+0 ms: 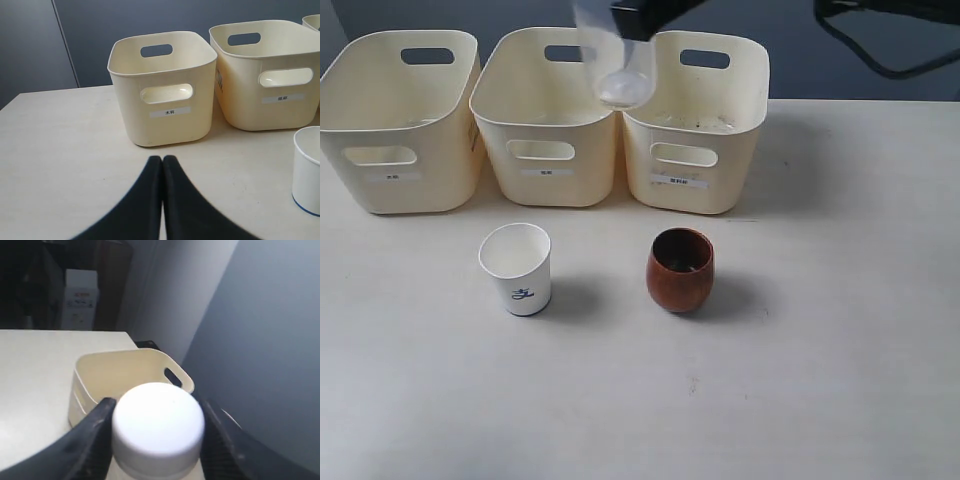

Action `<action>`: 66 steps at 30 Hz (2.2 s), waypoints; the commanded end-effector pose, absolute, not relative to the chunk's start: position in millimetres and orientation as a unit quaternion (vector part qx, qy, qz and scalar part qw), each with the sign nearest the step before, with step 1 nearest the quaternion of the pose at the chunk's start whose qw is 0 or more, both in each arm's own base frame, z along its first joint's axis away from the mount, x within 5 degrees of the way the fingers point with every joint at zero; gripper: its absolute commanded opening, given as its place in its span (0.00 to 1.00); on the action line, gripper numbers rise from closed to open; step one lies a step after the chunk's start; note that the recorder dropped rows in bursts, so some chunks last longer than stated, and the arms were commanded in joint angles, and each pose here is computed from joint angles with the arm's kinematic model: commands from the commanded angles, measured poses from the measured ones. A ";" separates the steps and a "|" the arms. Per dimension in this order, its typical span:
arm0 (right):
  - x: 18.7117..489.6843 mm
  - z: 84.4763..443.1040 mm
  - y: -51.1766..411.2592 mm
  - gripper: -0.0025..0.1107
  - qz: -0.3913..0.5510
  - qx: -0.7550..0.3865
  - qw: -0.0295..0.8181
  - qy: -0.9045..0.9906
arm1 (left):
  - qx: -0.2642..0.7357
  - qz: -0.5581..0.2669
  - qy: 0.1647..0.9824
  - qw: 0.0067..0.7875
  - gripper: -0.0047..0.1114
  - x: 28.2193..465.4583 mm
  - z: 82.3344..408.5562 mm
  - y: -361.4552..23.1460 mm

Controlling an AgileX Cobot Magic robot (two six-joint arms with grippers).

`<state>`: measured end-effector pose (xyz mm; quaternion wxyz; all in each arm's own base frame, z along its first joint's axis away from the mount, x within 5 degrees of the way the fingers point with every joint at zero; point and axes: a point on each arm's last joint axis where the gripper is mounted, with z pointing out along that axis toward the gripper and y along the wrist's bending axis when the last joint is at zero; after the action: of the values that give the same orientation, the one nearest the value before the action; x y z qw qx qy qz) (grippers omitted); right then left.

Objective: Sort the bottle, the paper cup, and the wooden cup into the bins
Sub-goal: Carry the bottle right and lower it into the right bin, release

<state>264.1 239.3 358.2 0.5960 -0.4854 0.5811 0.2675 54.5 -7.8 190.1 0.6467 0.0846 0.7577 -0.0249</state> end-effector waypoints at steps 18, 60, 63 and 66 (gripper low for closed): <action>361.6 303.3 156.7 0.01 0.259 -0.413 0.585 0.649 | 0.085 -0.026 0.754 0.651 0.04 54.8 191.6 -8.1; 468.0 168.7 190.0 0.45 0.324 -0.386 0.510 0.698 | 0.085 -0.026 0.754 0.651 0.04 54.8 191.6 -8.1; 464.8 170.9 192.3 0.45 0.345 -0.392 0.508 0.685 | 0.085 -0.026 0.754 0.651 0.04 54.8 191.6 -8.1; 462.8 172.2 193.6 0.45 0.356 -0.397 0.507 0.677 | 0.085 -0.026 0.754 0.651 0.04 54.8 191.6 -8.1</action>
<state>463.0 193.7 167.2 0.5022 -0.3969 0.6888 0.3403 54.5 -7.8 190.1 0.6467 0.0846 0.7577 -0.0249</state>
